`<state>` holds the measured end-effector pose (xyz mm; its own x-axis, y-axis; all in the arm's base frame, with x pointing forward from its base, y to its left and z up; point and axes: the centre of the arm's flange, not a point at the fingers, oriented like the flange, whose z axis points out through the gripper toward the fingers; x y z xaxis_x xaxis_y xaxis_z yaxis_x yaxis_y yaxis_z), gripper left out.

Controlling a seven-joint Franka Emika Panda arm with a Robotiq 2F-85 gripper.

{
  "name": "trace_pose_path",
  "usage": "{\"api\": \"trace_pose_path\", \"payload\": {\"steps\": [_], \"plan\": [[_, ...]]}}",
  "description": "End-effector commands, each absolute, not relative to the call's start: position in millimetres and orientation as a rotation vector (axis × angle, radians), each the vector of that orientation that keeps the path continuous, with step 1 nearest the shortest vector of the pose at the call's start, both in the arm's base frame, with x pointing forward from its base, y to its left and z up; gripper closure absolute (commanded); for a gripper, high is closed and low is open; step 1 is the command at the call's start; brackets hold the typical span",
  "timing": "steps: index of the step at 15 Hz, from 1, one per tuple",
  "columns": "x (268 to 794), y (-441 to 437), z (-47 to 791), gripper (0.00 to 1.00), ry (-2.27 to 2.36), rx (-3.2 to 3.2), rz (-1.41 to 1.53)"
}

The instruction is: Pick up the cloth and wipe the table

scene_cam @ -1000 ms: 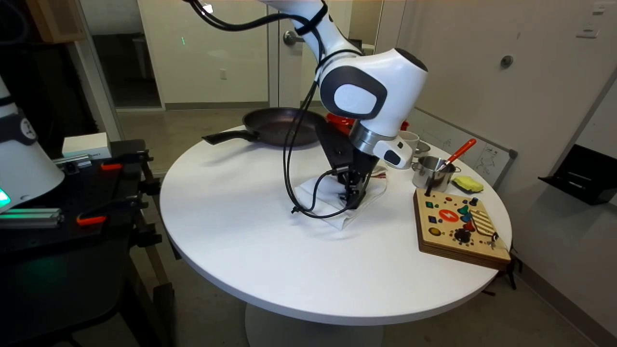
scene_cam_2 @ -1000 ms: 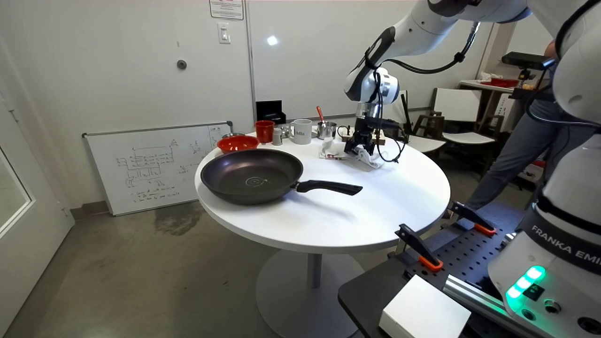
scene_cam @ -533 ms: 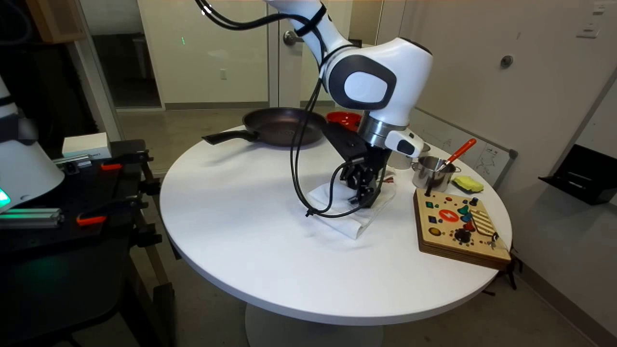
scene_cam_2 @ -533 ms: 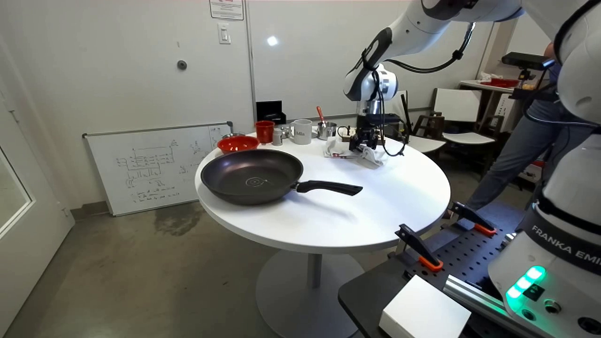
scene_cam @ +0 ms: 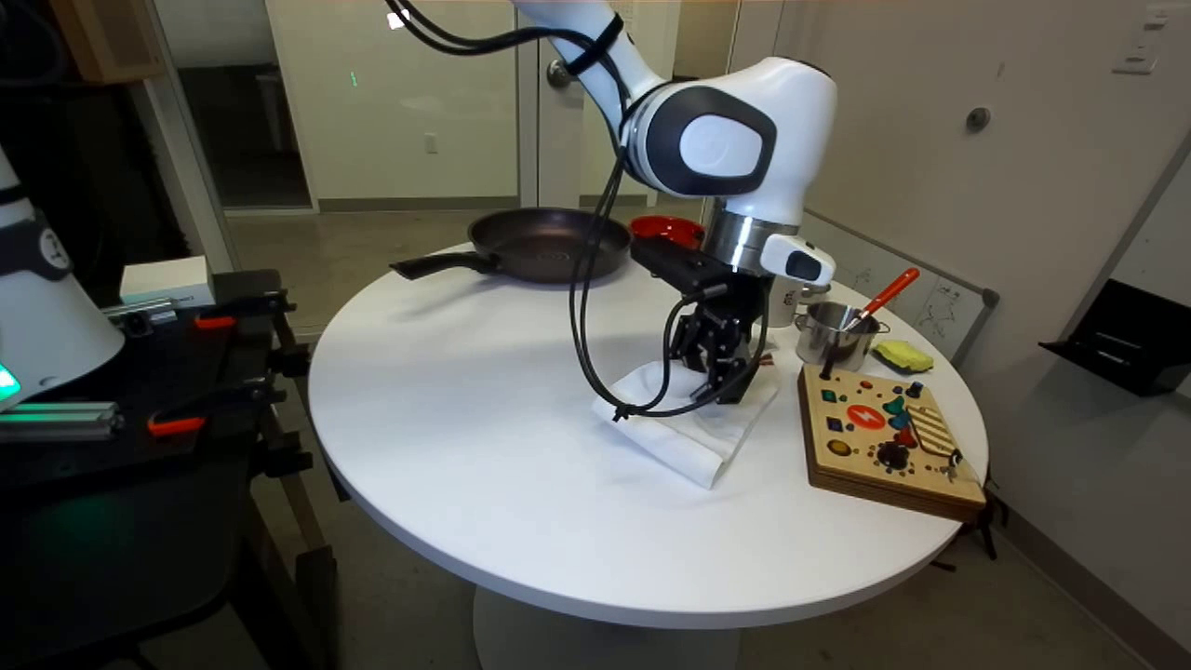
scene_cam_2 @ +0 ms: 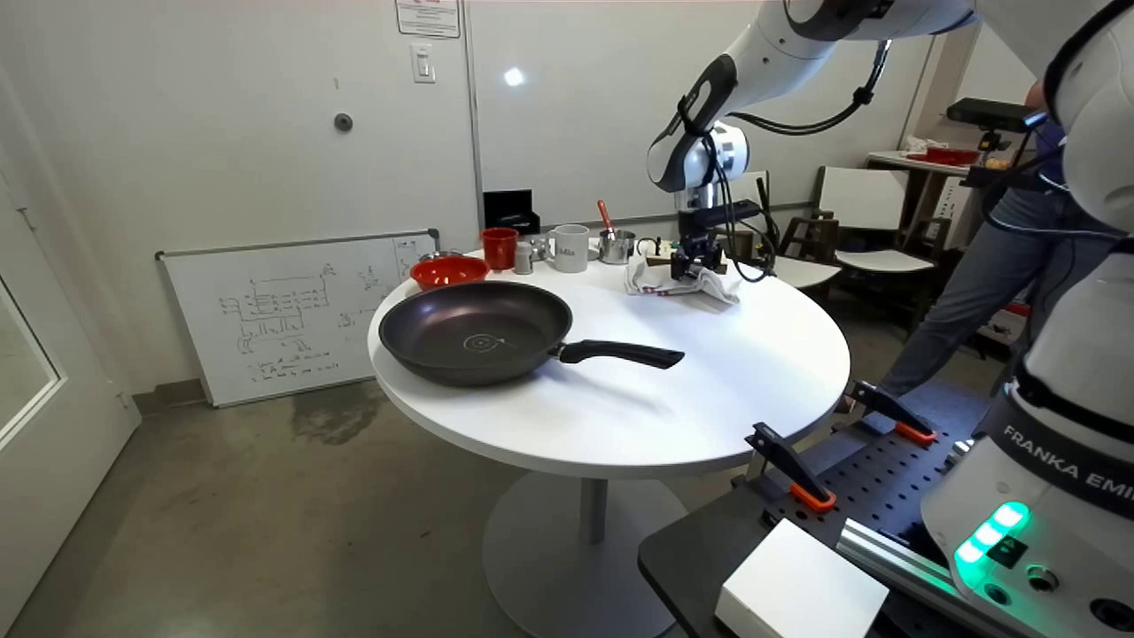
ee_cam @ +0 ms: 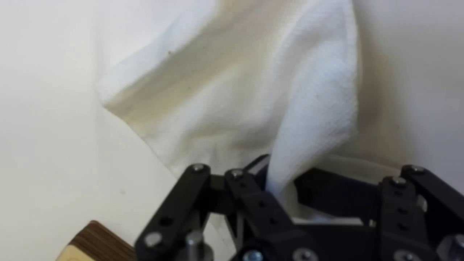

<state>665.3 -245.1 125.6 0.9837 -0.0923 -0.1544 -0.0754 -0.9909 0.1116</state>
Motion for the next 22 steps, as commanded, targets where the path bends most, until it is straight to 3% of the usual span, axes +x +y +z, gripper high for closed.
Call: {"api": "trace_pose_path", "payload": {"steps": [1, 12, 22], "plan": [[659, -267, 125, 0.97, -0.202, 2.983, -0.292], [654, -212, 228, 0.97, -0.032, 2.943, -0.200], [623, -167, 305, 0.97, 0.641, 3.031, -0.339]]}}
